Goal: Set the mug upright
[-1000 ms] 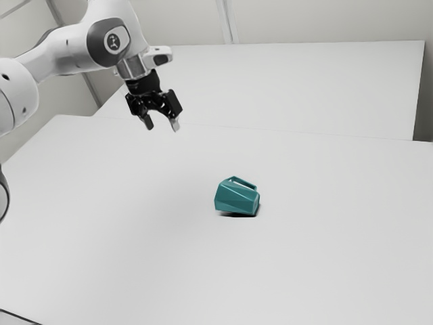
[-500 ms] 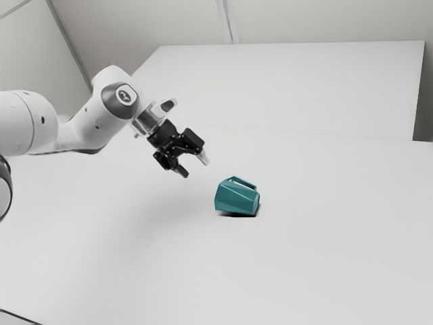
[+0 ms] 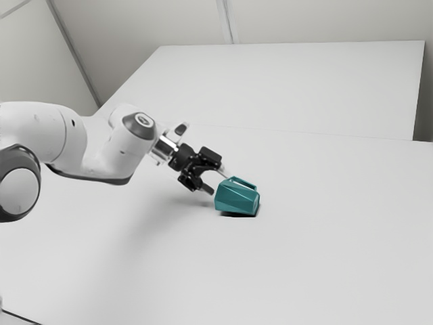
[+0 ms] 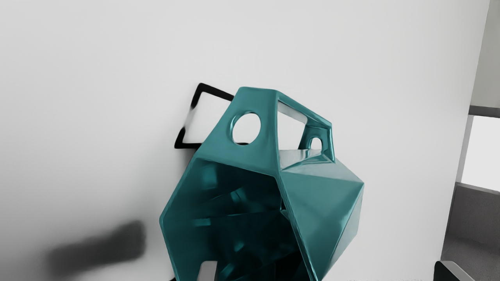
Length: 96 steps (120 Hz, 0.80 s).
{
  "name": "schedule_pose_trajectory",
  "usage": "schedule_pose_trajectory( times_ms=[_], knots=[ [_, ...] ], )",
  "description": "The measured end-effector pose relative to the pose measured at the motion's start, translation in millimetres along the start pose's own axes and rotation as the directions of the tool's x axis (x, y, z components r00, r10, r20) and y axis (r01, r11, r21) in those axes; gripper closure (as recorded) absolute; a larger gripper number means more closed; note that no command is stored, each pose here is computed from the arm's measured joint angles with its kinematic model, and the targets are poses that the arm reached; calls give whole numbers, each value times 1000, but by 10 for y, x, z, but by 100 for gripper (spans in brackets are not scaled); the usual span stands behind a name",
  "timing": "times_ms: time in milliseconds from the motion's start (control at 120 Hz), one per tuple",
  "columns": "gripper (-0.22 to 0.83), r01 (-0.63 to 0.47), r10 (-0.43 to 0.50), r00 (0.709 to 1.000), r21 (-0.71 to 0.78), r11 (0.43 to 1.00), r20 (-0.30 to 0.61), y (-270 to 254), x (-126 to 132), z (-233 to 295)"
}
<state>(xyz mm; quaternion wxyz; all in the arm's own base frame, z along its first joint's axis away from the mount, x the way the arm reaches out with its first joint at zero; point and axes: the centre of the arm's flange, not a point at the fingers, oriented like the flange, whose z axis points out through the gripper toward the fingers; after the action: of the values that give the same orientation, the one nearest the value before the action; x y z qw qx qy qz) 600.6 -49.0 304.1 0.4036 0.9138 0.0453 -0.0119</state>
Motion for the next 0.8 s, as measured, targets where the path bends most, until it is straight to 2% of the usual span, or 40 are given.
schedule_pose_trajectory(
  times_ms=[258, 300, 417, 500, 633, 800],
  knots=[
    [1, -21, 22, 1000, -76, 997, 13, 5, -30, 266],
    [10, -26, 27, 1000, -83, 996, 11, 7, -30, 272],
    [41, -53, 54, 999, -88, 995, 5, 42, -11, 248],
    [56, -70, 71, 997, -92, 993, 2, 69, -2, 230],
    [68, -99, 100, 995, -102, 990, 2, 151, -11, 228],
    [75, -131, 132, 991, -109, 985, 2, 250, -28, 224]
  ],
)
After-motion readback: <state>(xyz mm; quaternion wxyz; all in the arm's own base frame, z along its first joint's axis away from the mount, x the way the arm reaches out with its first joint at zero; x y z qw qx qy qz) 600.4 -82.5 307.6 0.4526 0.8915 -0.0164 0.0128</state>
